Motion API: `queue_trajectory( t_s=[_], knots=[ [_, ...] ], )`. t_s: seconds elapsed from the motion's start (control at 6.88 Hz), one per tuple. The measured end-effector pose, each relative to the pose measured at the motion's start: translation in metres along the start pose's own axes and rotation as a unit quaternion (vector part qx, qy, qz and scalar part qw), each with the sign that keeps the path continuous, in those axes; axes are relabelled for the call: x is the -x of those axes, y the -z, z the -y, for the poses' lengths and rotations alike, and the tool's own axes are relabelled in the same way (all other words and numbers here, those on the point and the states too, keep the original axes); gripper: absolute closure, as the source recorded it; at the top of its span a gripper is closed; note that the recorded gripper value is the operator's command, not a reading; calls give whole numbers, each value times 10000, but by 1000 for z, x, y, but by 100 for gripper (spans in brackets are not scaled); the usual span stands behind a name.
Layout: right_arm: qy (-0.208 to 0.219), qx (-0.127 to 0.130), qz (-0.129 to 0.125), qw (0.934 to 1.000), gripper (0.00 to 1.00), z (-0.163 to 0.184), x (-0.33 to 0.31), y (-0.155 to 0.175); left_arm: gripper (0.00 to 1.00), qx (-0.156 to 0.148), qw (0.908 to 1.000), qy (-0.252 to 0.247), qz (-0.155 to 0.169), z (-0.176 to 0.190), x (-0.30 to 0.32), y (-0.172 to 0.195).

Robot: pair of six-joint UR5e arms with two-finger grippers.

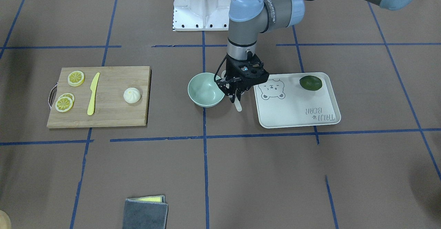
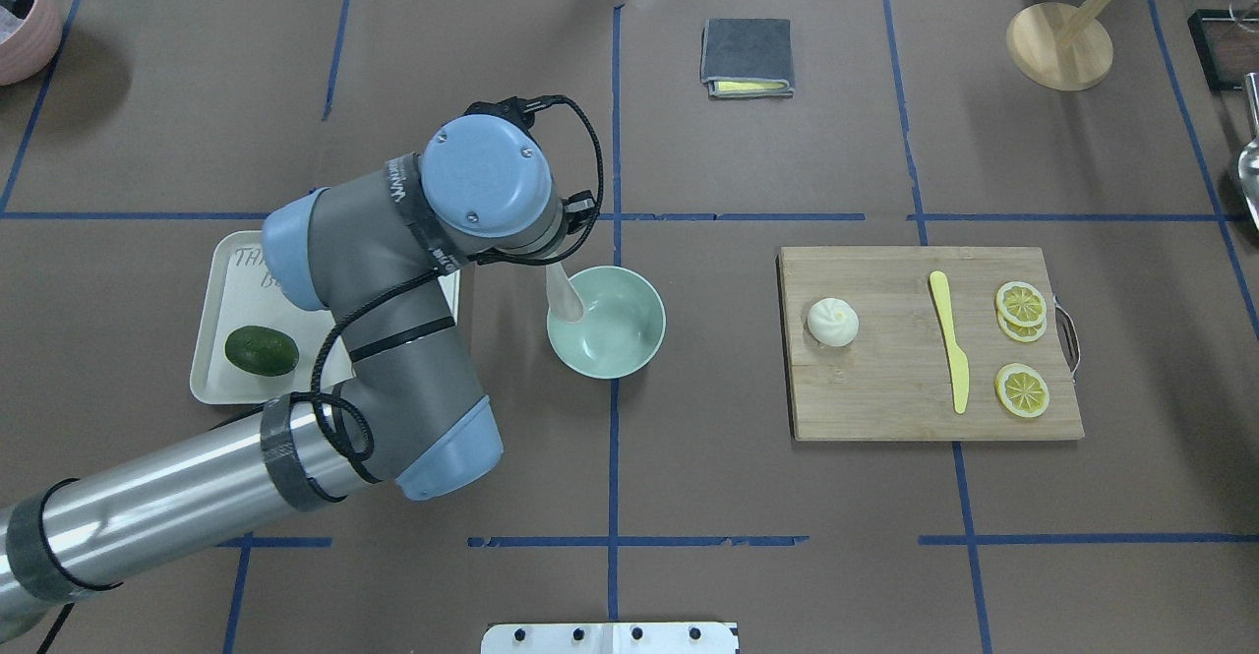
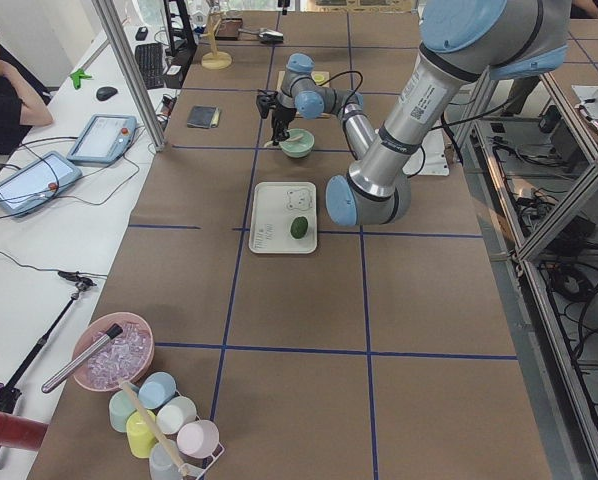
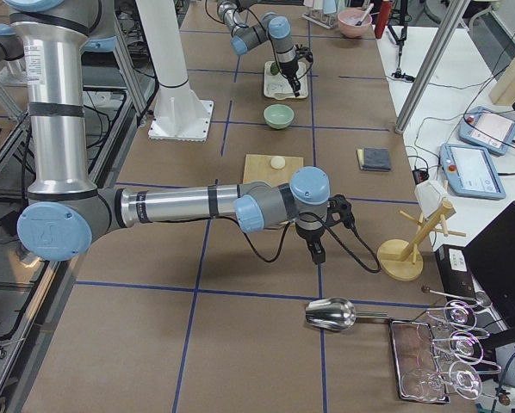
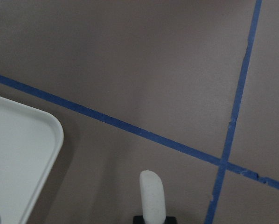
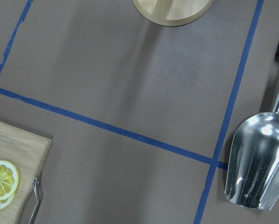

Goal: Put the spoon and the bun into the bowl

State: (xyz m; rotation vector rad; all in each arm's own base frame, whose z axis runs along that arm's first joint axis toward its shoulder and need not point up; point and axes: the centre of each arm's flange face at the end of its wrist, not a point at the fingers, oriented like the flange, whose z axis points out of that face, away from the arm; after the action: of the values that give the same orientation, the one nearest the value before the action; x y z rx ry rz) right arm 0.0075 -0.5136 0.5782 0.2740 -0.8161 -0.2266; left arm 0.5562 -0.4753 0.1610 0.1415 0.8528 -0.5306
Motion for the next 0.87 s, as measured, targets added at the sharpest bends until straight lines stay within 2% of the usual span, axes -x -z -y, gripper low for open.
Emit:
queue_trajectory(
  t_s=[0.15, 0.44, 0.58, 0.73, 0.87],
  knots=[
    [4, -3, 1, 10000, 0, 0, 0, 0, 81, -33, 9999, 147, 78, -16, -15, -11],
    [7, -8, 1, 10000, 0, 0, 1, 1, 0, -53, 9997, 182, 156, -34, -18, -23],
    [13, -14, 4, 10000, 0, 0, 1, 1, 0, -53, 9998, 81, 157, -36, -11, -23],
    [26, -26, 5, 10000, 0, 1, 2, 2, 0, -42, 9996, -250, 95, -35, 4, -17],
    [63, -50, 7, 10000, 0, 2, 5, 5, 0, -28, 9961, -886, -34, -31, 29, -1]
  ],
)
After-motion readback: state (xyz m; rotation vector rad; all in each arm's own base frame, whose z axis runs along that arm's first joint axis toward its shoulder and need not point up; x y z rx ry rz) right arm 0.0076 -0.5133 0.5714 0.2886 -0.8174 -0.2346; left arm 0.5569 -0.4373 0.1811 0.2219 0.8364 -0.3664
